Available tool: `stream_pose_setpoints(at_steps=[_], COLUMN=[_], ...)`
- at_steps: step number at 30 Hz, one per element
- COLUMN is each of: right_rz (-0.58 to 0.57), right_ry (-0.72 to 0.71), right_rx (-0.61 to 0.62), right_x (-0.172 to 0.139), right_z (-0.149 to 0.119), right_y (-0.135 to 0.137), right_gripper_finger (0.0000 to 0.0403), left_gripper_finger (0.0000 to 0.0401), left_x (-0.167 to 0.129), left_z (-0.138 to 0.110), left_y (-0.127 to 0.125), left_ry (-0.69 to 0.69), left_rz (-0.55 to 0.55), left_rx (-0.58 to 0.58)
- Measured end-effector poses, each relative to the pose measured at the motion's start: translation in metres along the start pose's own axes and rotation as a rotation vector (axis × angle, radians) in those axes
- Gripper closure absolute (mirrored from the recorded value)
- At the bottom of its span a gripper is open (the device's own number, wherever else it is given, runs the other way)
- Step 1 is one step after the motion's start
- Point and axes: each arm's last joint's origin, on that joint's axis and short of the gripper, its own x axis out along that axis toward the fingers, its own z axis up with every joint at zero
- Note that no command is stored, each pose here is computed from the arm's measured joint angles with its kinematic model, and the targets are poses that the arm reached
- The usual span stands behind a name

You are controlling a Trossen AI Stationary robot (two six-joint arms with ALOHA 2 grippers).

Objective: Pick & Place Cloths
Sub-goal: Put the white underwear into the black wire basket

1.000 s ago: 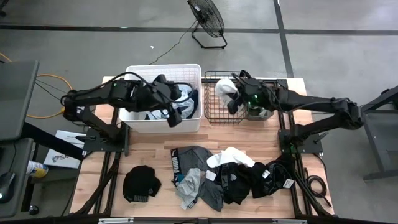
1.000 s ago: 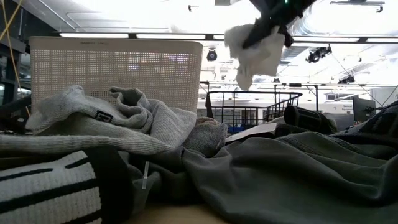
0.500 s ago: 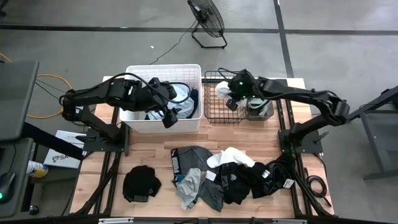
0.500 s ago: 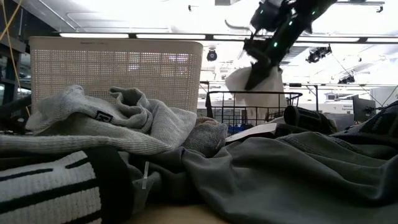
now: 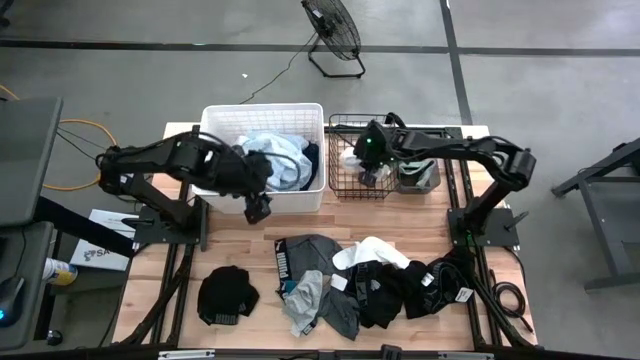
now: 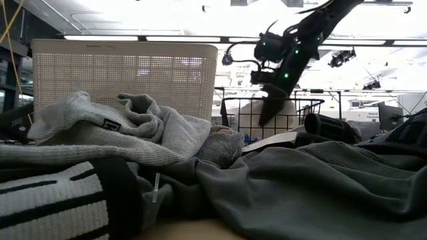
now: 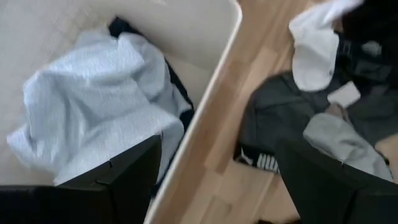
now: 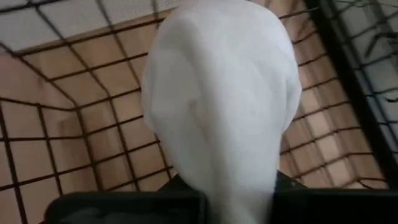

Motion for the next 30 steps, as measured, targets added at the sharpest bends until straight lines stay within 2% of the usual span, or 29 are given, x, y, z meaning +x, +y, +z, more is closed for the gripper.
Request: stream_pose_setpoints(at_steps=[5, 8, 14, 20, 25, 30], right_rz=[0.044, 0.072, 0.085, 0.082, 0.083, 0.088], right_ry=[0.014, 0.009, 0.008, 0.003, -0.055, -0.128], right_rx=[-0.001, -0.005, -0.002, 0.0, 0.01, 0.059], right_x=[0.006, 0.006, 0.006, 0.003, -0.016, -0.046], right_z=[-0.002, -0.002, -0.002, -0.001, 0.005, 0.009], right_y=[0.002, 0.002, 0.003, 0.004, 0.009, 0.014], right_gripper_finger=[0.0378, 0.0362, 0.0307, 0.0228, 0.0175, 0.0159], left_gripper_finger=[0.0093, 0.0093, 0.0093, 0.0093, 0.0093, 0.0093], left_x=[-0.001, 0.005, 0.016, 0.018, 0.015, 0.016], left_z=[-0.013, -0.021, -0.037, -0.048, -0.058, -0.068], left_y=[-0.013, -0.02, -0.03, -0.038, -0.042, -0.048], left_ry=[0.014, 0.025, 0.04, 0.051, 0.052, 0.079], left_rz=[0.027, 0.053, 0.102, 0.1, 0.09, 0.093], left_rx=[-0.001, 0.006, -0.004, -0.035, -0.068, -0.091])
